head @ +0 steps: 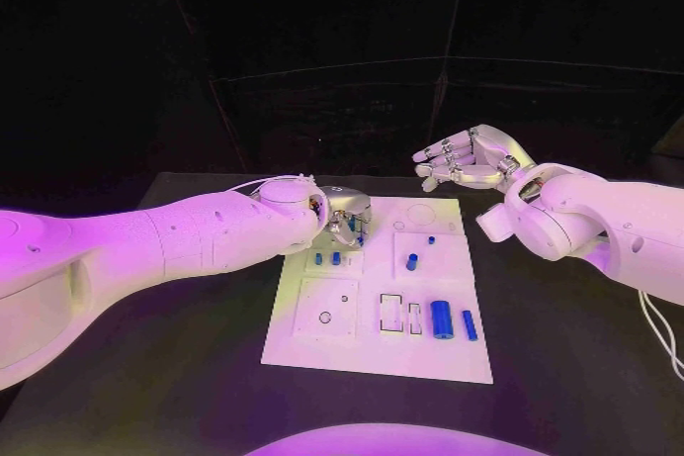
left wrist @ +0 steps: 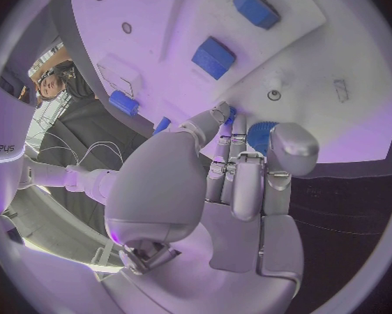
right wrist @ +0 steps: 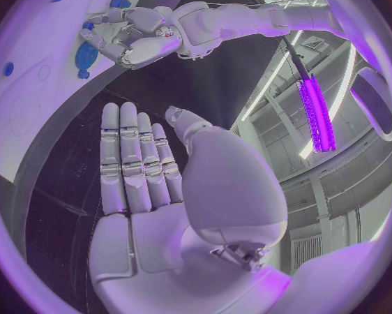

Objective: Assemble the parts on the task board

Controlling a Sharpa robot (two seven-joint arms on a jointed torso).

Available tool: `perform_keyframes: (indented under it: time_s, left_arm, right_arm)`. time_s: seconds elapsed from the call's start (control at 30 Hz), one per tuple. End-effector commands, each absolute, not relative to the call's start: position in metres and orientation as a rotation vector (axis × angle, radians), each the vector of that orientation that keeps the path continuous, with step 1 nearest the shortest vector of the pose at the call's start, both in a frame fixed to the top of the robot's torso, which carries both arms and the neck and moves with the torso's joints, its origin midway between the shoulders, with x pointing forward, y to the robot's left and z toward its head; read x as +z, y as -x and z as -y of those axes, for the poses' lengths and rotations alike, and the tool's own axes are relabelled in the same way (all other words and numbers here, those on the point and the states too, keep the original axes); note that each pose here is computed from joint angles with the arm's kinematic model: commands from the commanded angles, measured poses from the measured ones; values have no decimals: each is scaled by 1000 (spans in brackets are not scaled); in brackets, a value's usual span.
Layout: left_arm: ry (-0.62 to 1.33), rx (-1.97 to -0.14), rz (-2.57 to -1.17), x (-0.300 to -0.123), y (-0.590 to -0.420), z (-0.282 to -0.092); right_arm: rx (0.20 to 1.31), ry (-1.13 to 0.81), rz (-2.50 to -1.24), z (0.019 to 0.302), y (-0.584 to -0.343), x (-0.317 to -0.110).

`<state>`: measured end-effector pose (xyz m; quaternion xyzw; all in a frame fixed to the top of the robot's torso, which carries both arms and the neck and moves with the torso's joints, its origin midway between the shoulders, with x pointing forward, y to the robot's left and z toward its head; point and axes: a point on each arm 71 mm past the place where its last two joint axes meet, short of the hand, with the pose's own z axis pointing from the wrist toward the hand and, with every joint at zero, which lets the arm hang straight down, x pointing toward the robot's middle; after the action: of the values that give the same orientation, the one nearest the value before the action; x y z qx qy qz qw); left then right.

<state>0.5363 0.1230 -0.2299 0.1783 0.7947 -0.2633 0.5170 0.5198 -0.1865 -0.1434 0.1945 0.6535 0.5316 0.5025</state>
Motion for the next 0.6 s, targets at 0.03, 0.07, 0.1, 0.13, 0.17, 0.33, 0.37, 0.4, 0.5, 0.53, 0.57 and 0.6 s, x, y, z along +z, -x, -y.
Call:
perform_keyframes:
  time_s: [0.03, 0.07, 0.1, 0.13, 0.17, 0.33, 0.37, 0.4, 0.5, 0.53, 0.57, 0.6]
  left_arm:
    - [-435, -645, -1866, -227, -535, -124]
    - [-433, -650, -1858, -226, -534, -125]
    - [-430, -657, -1849, -225, -533, -126]
    - [-426, -664, -1841, -224, -532, -126]
    - [-420, -672, -1832, -222, -532, -126]
    - [-384, -711, -1795, -209, -531, -130]
    - [-377, -716, -1793, -208, -530, -132]
    - [-368, -721, -1791, -206, -530, -134]
    - [-345, -728, -1795, -203, -528, -141]
    - [-338, -728, -1797, -202, -528, -144]
    - [-332, -726, -1800, -201, -527, -148]
    - [-326, -723, -1803, -201, -527, -151]
  right_arm:
    - [1291, -468, -1570, 186, -520, -141]
    - [1291, -468, -1570, 186, -520, -141]
    - [1291, -468, -1570, 186, -520, -141]
    - [1290, -468, -1570, 186, -520, -142]
    - [1290, -468, -1570, 186, -520, -142]
    - [1289, -468, -1569, 186, -521, -142]
    - [1289, -468, -1569, 186, -521, -142]
    - [1288, -468, -1569, 186, -521, -142]
    - [1287, -469, -1569, 187, -521, -142]
    - [1287, -469, -1569, 187, -521, -142]
    - [1286, -470, -1569, 187, -521, -142]
    - [1285, -470, -1569, 188, -521, -142]
